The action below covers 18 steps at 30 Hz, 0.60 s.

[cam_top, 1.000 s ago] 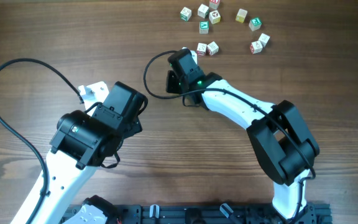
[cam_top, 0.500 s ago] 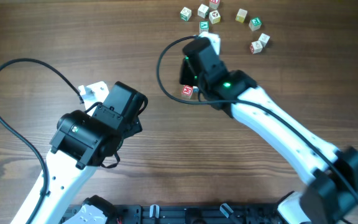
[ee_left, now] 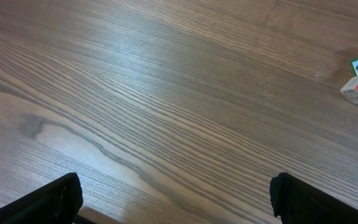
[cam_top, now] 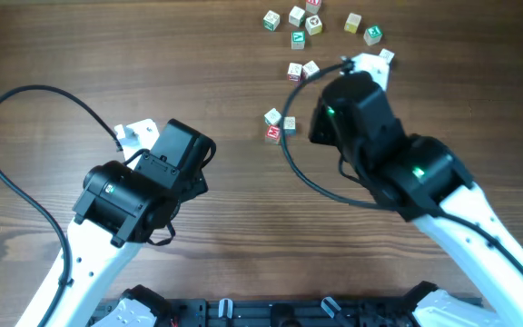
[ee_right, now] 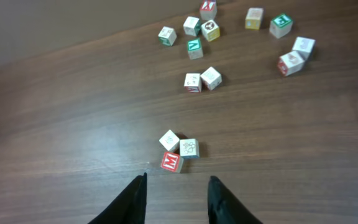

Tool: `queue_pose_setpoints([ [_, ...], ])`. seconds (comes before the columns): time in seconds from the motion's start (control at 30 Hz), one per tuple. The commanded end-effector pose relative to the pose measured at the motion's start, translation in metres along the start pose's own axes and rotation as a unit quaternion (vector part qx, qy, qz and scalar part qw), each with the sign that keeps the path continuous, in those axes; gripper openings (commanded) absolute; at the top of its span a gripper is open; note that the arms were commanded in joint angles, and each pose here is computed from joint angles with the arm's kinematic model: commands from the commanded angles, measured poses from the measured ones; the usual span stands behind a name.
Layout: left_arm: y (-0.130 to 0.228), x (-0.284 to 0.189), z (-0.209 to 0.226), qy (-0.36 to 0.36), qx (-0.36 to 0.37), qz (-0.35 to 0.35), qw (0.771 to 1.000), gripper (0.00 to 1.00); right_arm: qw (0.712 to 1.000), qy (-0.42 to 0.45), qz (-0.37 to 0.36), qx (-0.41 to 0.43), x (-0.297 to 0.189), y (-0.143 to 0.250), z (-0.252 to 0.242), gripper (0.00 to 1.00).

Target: Form a circle

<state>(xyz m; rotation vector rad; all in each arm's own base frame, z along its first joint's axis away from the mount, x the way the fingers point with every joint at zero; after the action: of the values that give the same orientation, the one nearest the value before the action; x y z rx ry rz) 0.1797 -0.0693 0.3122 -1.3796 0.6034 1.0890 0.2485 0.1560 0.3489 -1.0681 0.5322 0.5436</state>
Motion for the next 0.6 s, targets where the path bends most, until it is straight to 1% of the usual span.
queue_pose_setpoints([
  [0.0, 0.001, 0.0, 0.002, -0.001, 0.001, -0.002, 1.0, 1.0, 0.999, -0.012, -0.033, 0.009, -0.028, -0.01, -0.006, 0.46],
  [0.03, 0.001, 0.0, 0.002, -0.001, 0.001, -0.002, 1.0, 1.0, 0.999, -0.014, -0.036, 0.011, -0.033, -0.011, -0.008, 0.51],
  [0.07, 0.001, 0.0, 0.002, -0.001, 0.001, -0.002, 1.0, 1.0, 0.999, -0.023, -0.046, 0.014, -0.044, -0.014, -0.01, 0.64],
  [0.1, 0.001, 0.0, 0.002, -0.001, 0.001, -0.002, 1.0, 1.0, 0.998, -0.027, -0.05, 0.016, -0.048, -0.015, -0.012, 0.72],
  [0.13, 0.001, 0.0, 0.002, -0.001, 0.001, -0.002, 1.0, 1.0, 0.998, -0.031, -0.054, 0.018, -0.052, -0.016, -0.013, 0.88],
  [0.17, 0.001, 0.0, 0.002, -0.001, 0.001, -0.002, 1.0, 1.0, 0.998, -0.035, -0.057, 0.02, -0.057, -0.016, -0.014, 0.99],
  [0.3, 0.001, 0.0, 0.002, -0.001, 0.001, -0.002, 1.0, 1.0, 0.998, -0.029, -0.051, 0.018, -0.065, -0.014, -0.021, 0.99],
  [0.57, 0.001, 0.0, 0.002, -0.001, 0.001, -0.002, 1.0, 1.0, 0.999, -0.002, -0.034, 0.005, -0.048, -0.009, -0.019, 1.0],
])
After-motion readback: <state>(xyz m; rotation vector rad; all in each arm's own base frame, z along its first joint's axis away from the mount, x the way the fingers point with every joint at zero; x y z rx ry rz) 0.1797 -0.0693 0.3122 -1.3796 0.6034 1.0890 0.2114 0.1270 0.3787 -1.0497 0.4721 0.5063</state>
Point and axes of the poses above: each gripper's point midway between its finger pads, its own x axis out along the fingers, its own z axis along the line the jaws close on, y = z × x, the point moved 10 cm from there along -x, back along the fingers, and after that the axes turned 9 degrees about x, right-handed, at the moved point
